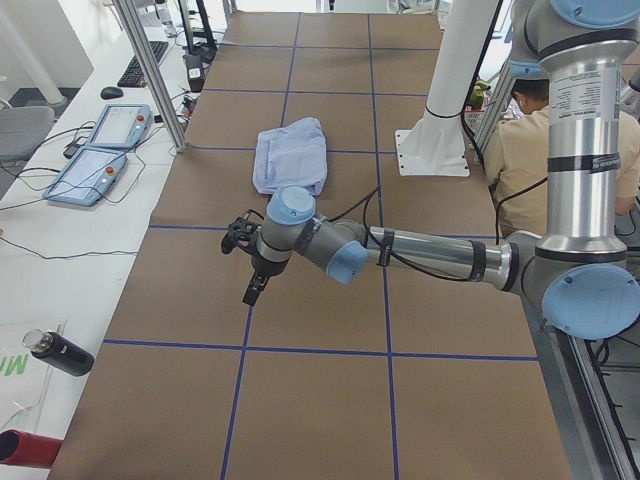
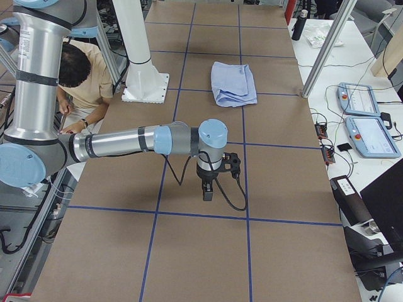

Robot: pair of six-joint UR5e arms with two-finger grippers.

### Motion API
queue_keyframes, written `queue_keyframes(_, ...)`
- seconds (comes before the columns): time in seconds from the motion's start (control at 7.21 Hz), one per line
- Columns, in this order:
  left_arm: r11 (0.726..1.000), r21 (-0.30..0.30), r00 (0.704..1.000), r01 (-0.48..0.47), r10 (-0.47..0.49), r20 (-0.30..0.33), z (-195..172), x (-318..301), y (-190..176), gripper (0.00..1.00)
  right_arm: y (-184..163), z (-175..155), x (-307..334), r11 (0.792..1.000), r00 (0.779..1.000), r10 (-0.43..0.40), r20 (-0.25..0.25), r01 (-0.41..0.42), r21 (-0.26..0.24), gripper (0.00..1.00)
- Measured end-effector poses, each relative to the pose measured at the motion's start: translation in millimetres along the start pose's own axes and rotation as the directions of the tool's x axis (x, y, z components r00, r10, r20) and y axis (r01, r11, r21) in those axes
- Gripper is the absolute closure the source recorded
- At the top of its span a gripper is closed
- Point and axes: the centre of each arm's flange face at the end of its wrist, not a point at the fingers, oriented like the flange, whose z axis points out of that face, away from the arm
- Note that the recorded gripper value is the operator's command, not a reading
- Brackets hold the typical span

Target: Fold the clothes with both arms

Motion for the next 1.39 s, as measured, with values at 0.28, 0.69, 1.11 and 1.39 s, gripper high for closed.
queue_keyframes(0.28, 0.993, -0.075, 0.986, 0.086, -0.096, -0.136, 7, -50, 56, 0.00, 1, 9, 8, 1.000, 1.000, 0.019, 0.002, -0.019, -0.019, 0.00)
queue_keyframes(0.69, 0.980, -0.123, 0.970, 0.157, -0.177, -0.170, 16, -69, 83, 0.00, -9, 20, 19, 0.999, 0.999, 0.036, 0.003, -0.035, -0.037, 0.00)
queue_keyframes(1.11, 0.960, -0.180, 0.964, 0.216, -0.238, -0.114, 21, -77, 89, 0.00, -10, 22, 20, 0.999, 0.999, 0.037, 0.004, -0.037, -0.040, 0.00)
queue_keyframes(1.39, 0.949, -0.208, 0.963, 0.238, -0.258, -0.078, 21, -80, 91, 0.00, -10, 21, 20, 0.999, 0.999, 0.036, 0.005, -0.036, -0.039, 0.00)
